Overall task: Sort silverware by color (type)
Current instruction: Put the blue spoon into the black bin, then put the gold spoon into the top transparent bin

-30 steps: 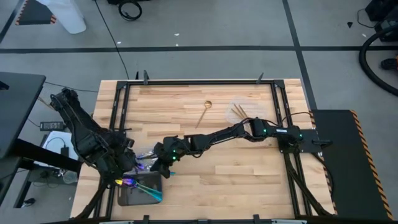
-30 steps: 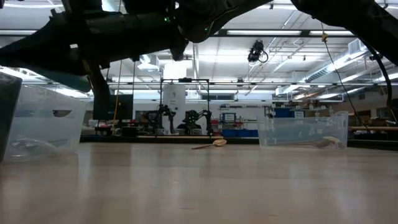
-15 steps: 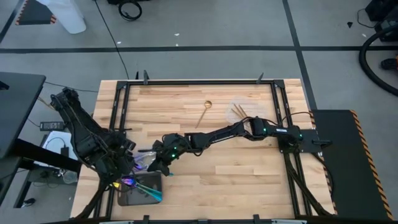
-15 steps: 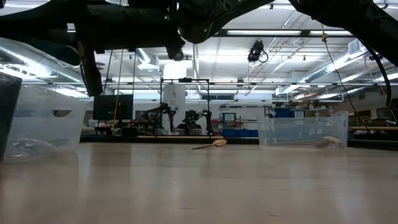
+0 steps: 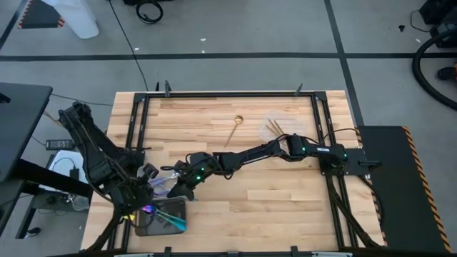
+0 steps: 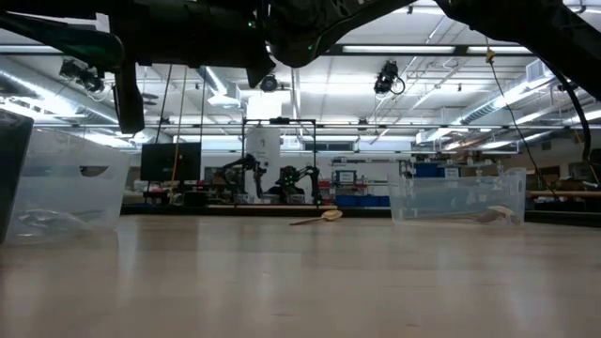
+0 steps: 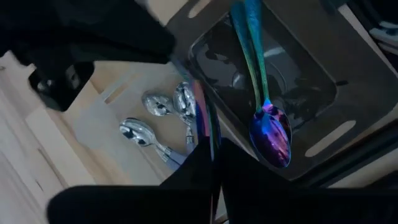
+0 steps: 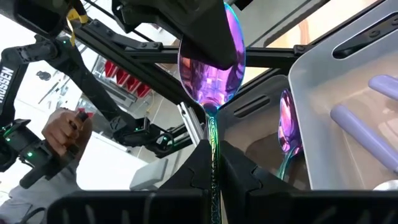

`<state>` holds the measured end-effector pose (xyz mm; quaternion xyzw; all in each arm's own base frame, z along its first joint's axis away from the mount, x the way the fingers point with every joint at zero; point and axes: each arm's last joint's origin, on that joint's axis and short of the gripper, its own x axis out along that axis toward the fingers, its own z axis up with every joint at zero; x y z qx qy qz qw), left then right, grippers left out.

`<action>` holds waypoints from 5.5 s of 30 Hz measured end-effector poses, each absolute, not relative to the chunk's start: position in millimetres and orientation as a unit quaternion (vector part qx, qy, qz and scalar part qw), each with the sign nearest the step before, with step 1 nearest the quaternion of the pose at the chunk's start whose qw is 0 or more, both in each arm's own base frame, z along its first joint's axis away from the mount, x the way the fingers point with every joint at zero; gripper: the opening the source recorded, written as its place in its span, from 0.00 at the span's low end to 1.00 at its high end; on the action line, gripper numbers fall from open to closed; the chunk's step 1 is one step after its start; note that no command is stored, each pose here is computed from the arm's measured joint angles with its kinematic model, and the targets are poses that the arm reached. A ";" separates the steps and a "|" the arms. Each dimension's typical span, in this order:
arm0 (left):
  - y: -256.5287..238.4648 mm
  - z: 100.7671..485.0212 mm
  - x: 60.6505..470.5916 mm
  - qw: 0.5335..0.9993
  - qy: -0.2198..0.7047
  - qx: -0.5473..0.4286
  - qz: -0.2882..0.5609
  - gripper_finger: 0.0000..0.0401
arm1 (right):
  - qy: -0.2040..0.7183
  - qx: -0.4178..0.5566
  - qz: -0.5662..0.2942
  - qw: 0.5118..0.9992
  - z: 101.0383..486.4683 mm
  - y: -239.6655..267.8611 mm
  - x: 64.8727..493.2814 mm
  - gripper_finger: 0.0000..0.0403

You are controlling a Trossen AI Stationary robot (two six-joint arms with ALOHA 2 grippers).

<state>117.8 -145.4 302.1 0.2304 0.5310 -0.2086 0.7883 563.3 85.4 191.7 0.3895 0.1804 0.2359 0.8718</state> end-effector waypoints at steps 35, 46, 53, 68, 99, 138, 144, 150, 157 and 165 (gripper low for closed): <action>-178.4 286.5 80.4 0.777 0.517 0.218 -0.286 0.04 | 0.218 0.363 0.358 0.832 189.9 92.4 557.4 0.46; -176.5 247.3 86.7 0.758 0.505 0.267 -0.315 0.04 | 0.251 0.298 0.302 0.870 186.9 91.6 552.4 0.46; -171.5 247.2 97.5 0.749 0.503 0.279 -0.328 0.04 | 0.239 0.198 0.257 0.915 224.1 87.2 539.7 0.46; -169.7 248.6 107.6 0.780 0.508 0.223 -0.288 0.13 | 0.275 0.113 0.174 0.939 293.1 77.2 499.1 0.46; -121.0 252.5 151.9 0.867 0.440 0.227 0.054 0.17 | 0.455 0.038 -0.058 0.888 210.4 36.5 459.1 0.46; -17.2 241.6 190.2 0.901 0.378 0.214 0.013 0.02 | 0.579 -0.186 0.090 0.789 174.0 -147.8 409.4 0.46; -14.3 253.4 167.8 0.936 0.306 0.173 0.035 0.03 | 0.590 -0.215 0.098 0.772 163.2 -146.3 414.2 0.42; -11.6 264.2 144.7 0.964 0.228 0.124 0.053 0.03 | 0.589 -0.191 0.096 0.779 163.3 -162.8 407.1 0.37; -10.9 254.1 131.8 0.974 0.192 0.106 0.055 0.03 | 0.570 -0.182 0.106 0.794 161.7 -174.6 403.7 0.35; -10.8 249.3 130.9 0.977 0.186 0.085 0.059 0.03 | 0.572 -0.184 0.129 0.789 150.2 -170.0 410.0 0.34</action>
